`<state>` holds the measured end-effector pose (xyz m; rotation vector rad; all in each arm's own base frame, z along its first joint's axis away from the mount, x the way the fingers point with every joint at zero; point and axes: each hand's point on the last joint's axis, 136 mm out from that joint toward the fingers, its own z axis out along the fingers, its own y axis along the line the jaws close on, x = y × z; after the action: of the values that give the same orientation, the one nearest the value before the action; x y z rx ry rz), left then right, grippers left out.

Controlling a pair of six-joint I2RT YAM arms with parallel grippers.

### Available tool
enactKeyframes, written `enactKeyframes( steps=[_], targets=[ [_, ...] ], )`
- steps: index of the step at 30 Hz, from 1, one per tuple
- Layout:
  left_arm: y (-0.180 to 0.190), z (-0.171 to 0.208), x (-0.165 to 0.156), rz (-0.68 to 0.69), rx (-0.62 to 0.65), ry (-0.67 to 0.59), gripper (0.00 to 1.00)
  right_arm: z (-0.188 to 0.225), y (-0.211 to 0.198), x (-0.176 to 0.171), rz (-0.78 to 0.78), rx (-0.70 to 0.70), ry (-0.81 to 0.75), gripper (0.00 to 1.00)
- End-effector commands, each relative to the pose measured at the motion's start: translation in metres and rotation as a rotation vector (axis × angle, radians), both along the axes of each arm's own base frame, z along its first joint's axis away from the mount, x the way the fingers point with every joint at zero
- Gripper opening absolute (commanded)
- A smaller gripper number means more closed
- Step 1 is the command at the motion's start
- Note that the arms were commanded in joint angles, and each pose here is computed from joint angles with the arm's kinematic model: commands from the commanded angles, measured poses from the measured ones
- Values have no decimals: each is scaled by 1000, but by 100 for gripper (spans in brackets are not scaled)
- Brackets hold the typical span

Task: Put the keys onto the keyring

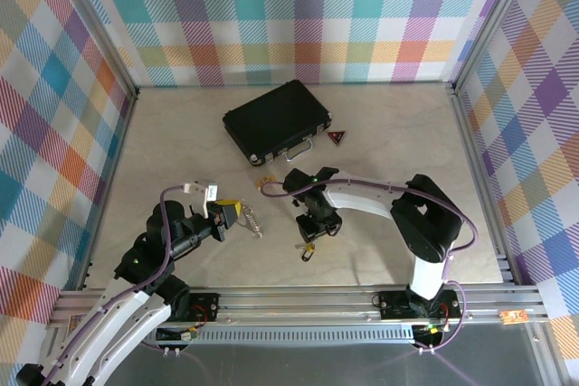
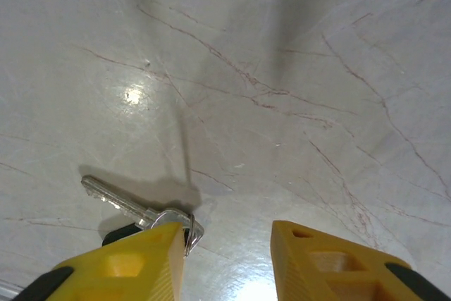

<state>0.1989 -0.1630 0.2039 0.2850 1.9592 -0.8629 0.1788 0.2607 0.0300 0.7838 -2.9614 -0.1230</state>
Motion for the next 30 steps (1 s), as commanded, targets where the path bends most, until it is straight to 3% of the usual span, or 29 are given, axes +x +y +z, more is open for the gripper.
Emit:
enactKeyframes(
  steps=[1, 18, 30],
  targets=[
    [-8, 22, -5, -45, -64, -72, 0, 0, -1, -7, 15, -19, 47, 33],
    [-10, 24, -7, -64, -85, -87, 0, -4, 4, -23, -20, 39, 113, 30],
    [-14, 21, -7, -83, -86, -80, 0, -3, -3, -25, -33, 44, 95, 11]
  ],
)
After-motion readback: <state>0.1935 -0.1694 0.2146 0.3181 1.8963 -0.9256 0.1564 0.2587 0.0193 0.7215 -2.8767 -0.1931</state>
